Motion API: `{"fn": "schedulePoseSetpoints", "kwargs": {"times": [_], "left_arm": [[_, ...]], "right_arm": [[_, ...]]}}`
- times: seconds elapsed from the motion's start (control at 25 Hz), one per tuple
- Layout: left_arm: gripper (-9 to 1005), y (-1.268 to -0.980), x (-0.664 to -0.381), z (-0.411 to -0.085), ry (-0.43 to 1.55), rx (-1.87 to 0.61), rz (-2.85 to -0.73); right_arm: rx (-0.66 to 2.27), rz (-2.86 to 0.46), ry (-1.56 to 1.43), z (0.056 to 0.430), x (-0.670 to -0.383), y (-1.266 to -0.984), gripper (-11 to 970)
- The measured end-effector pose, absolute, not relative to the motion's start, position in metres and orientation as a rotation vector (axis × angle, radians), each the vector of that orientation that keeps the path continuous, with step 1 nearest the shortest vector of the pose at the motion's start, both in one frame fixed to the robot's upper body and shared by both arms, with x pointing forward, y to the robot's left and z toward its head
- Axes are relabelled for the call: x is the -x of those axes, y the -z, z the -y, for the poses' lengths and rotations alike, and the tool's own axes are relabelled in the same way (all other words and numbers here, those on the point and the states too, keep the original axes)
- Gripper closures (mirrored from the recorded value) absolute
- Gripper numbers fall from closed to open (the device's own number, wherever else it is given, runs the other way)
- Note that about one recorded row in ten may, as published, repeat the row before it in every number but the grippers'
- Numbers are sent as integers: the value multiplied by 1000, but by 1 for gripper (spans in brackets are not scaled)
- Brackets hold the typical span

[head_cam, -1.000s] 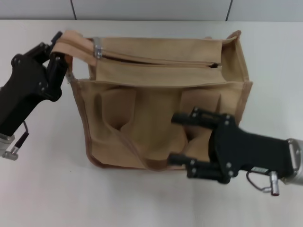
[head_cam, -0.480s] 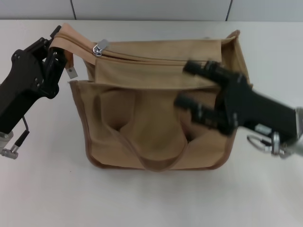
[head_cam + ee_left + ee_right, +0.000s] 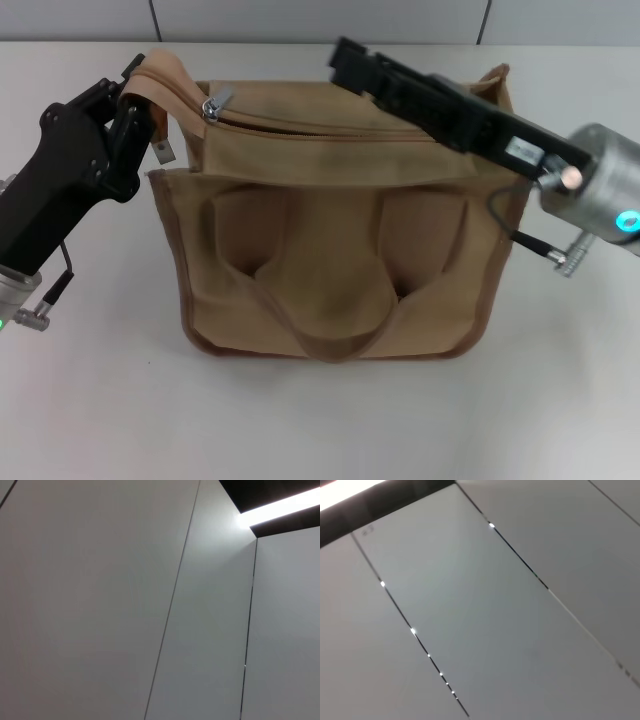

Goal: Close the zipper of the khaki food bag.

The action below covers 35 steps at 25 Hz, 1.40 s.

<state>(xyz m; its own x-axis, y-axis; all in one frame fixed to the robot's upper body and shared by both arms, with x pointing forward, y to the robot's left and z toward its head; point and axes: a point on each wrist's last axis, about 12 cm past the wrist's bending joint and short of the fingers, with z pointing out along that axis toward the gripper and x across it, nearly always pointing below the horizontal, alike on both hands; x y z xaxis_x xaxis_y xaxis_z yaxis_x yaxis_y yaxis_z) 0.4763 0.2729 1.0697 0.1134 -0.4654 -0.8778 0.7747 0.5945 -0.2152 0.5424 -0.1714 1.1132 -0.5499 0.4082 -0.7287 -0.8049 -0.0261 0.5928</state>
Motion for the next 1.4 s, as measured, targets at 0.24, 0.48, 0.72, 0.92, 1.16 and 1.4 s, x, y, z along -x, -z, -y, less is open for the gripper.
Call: {"fn": "schedulePoseSetpoints", "kwargs": {"times": [0.24, 0.48, 0.72, 0.92, 1.16, 1.4], "left_arm": [[923, -1071, -479, -272, 930, -330, -1126], [923, -1073, -483, -269, 938, -342, -1117], [923, -1076, -487, -265, 951, -360, -1109], [923, -1077, -489, -263, 956, -365, -1103], [923, -1077, -489, -262, 957, -366, -1100], [923, -1077, -489, -262, 949, -369, -1099]], "right_arm": [[318, -1468, -1925, 157, -543, -1112, 226], [216, -1533, -2021, 156, -545, -1111, 226], [228, -1601, -2067, 145, -548, -1113, 226], [220, -1651, -2045, 137, -552, -1112, 226], [255, -1615, -2011, 140, -550, -1111, 226], [487, -1222, -1885, 166, -531, -1126, 226]]}}
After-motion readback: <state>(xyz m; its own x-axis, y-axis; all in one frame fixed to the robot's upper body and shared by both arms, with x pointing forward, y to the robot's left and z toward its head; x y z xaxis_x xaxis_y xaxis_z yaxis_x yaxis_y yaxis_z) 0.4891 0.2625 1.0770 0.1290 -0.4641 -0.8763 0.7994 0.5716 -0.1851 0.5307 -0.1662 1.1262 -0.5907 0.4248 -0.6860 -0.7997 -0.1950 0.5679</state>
